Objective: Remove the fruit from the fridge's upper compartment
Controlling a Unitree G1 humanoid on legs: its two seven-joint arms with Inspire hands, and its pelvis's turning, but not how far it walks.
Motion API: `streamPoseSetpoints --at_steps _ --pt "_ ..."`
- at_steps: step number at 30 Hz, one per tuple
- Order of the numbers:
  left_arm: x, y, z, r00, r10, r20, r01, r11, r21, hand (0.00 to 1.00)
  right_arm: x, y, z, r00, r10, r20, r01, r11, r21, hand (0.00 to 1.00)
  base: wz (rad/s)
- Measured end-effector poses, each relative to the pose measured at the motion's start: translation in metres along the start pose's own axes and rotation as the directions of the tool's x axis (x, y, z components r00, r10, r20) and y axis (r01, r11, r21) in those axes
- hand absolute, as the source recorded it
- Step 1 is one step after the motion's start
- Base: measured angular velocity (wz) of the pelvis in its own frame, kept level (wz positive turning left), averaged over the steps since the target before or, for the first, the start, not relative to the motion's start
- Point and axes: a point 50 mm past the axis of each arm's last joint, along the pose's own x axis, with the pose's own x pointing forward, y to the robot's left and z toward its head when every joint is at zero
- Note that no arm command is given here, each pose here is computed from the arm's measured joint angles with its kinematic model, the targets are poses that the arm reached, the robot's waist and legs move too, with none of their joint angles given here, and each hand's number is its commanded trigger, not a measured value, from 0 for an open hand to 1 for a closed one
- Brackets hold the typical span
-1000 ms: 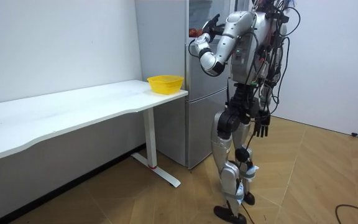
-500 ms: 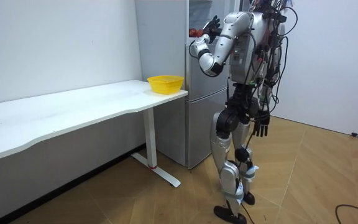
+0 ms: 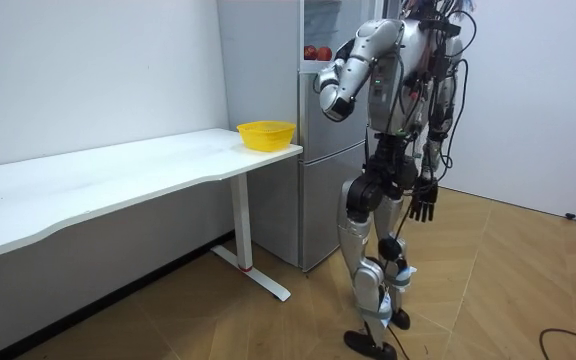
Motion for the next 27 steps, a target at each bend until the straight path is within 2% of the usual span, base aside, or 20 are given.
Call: streamPoseSetpoints --at_steps 8,14,27 --pt "0.014 0.001 0.008 0.998 -0.067 0.017 0.066 0.997 0.036 0.00 0.000 0.000 -0.001 1.000 0.021 -0.012 -0.021 1.000 0.010 0.00 -0.12" --pt "0.031 0.006 0.006 0.993 -0.121 0.008 0.121 0.992 0.037 0.00 -0.001 -0.003 -0.005 0.999 0.035 -0.013 -0.034 0.997 0.076 0.00 -0.11" --pt "0.057 -0.002 -0.003 0.979 -0.203 -0.026 0.204 0.978 0.042 0.00 -0.002 -0.011 -0.005 1.000 0.026 -0.004 -0.025 0.991 0.131 0.00 -0.15"
